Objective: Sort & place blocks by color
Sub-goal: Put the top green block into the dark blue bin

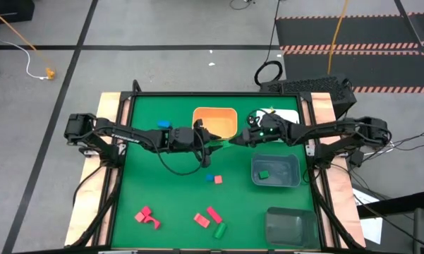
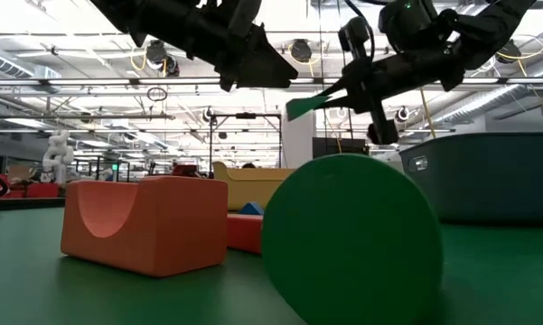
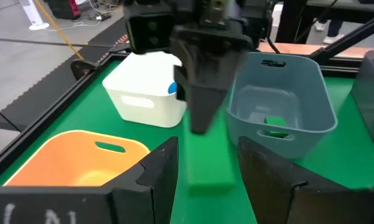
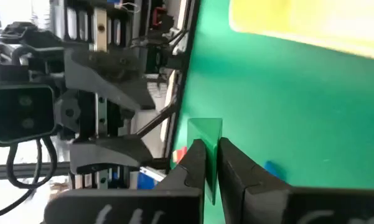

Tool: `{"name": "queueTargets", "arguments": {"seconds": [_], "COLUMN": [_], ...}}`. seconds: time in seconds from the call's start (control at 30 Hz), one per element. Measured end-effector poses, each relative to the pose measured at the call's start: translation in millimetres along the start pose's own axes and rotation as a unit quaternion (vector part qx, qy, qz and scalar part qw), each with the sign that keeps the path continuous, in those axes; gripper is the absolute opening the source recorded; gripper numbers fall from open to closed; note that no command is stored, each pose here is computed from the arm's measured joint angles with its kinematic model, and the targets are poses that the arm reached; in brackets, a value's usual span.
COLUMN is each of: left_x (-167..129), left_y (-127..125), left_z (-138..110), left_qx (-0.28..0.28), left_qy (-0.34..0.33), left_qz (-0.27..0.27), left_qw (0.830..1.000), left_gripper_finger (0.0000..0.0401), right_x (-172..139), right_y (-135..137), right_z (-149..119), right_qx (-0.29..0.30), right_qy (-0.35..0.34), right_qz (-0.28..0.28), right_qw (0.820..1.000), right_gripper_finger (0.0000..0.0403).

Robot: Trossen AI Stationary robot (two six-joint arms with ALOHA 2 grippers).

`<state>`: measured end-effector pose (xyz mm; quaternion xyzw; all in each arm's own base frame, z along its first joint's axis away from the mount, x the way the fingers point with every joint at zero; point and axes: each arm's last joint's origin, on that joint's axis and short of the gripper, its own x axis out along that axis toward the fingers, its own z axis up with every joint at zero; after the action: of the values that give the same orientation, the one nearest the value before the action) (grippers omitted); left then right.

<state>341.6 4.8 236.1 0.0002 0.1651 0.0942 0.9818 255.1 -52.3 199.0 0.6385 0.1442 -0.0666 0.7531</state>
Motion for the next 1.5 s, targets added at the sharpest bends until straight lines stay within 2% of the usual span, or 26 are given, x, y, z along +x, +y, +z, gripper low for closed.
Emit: {"name": "queueTargets", "arguments": {"seconds": [0.07,0.23,0.47,0.63,0.9,1.0,1.13,1.27,1.5], "left_x": [0,0,0,0,0,0,0,-1,-2], "left_y": [0,0,0,0,0,0,0,0,1], "left_z": [0,0,0,0,0,-2,-7,-14,-18], "left_qx": [0.000,0.000,-0.013,-0.015,-0.015,-0.014,-0.024,-0.050,-0.106], "left_qy": [-0.002,-0.002,0.000,0.000,0.001,0.008,0.035,0.071,0.092], "left_qz": [0.000,-0.001,-0.002,-0.002,-0.002,-0.002,-0.001,0.003,0.011], "left_qw": [1.000,1.000,1.000,1.000,1.000,1.000,0.999,0.996,0.990], "left_gripper_finger": [0.0165,0.0165,0.0166,0.0166,0.0166,0.0166,0.0166,0.0166,0.0166], "right_x": [-7,-30,-69,-88,-106,-109,-113,-114,-113], "right_y": [3,21,33,28,13,7,-3,-6,-5], "right_z": [0,-4,-20,-42,-69,-74,-75,-73,-72], "right_qx": [0.000,-0.011,-0.009,0.030,0.079,0.078,0.062,0.028,0.021], "right_qy": [0.002,0.006,0.041,0.103,0.202,0.206,0.175,0.146,0.128], "right_qz": [-0.005,0.024,0.008,-0.041,-0.141,-0.178,-0.238,-0.255,-0.256], "right_qw": [1.000,1.000,0.999,0.993,0.966,0.959,0.953,0.955,0.958], "right_gripper_finger": [0.0004,0.0003,0.0003,0.0003,0.0003,0.0003,0.0006,0.0034,0.0130]}}
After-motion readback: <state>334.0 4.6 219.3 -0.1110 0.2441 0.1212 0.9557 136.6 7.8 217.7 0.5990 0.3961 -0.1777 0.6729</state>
